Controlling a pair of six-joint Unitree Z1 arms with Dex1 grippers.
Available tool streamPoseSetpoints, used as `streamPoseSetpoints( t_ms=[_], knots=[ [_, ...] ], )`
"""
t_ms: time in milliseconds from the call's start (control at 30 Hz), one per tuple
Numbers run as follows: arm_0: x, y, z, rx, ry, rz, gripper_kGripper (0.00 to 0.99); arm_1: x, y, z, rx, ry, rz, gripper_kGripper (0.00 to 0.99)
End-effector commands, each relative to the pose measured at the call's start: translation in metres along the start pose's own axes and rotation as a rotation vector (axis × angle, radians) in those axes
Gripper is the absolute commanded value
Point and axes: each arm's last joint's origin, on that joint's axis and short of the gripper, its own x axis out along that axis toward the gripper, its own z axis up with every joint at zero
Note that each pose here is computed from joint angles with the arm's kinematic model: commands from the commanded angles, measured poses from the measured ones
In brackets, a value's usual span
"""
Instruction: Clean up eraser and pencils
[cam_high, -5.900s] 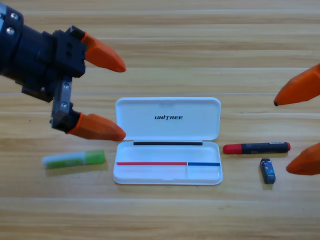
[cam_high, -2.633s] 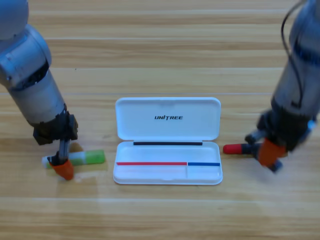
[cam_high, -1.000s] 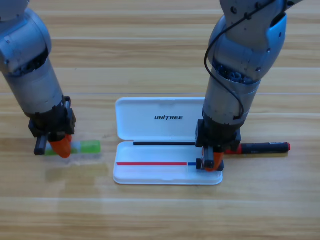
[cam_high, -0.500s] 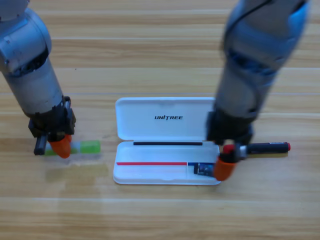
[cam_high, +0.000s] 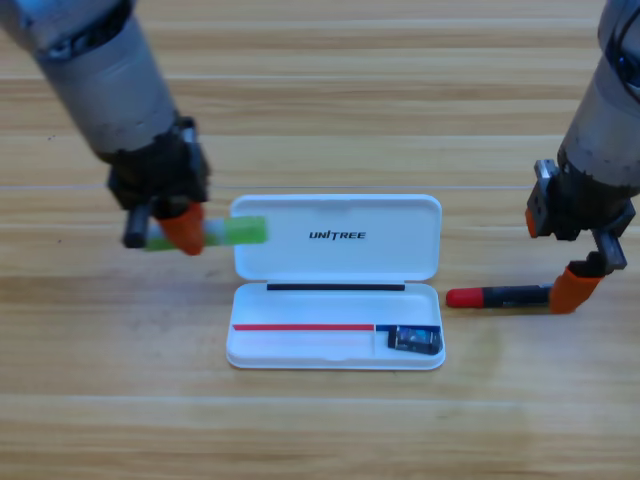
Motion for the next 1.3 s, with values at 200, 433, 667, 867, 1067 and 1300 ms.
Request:
streamPoseSetpoints(
  t_ms=[200, 433, 667, 867, 1067, 1300],
  knots=[
    [0.032, -0.033, 0.055, 0.115, 0.018, -0.082, 0.000, 0.079, -0.044, 0.003, 0.001, 0.039, 0.083, 0.876],
    [0.058, -0.031, 0.065, 0.119, 0.040, -0.118, 0.000, 0.095, -0.047, 0.006, -0.011, 0.036, 0.116, 0.867],
    [0.077, -0.029, 0.072, 0.118, 0.049, -0.152, 0.000, 0.102, -0.044, 0.004, -0.025, 0.057, 0.135, 0.727],
    [0.087, -0.030, 0.078, 0.123, 0.046, -0.175, 0.000, 0.105, -0.040, 0.002, -0.049, 0.059, 0.155, 0.104],
    [0.093, -0.031, 0.082, 0.124, 0.047, -0.190, 0.000, 0.101, -0.038, 0.002, -0.056, 0.048, 0.155, 0.000],
    [0.097, -0.031, 0.083, 0.121, 0.050, -0.198, 0.000, 0.073, -0.035, 0.003, -0.054, 0.018, 0.112, 0.000]
  ],
)
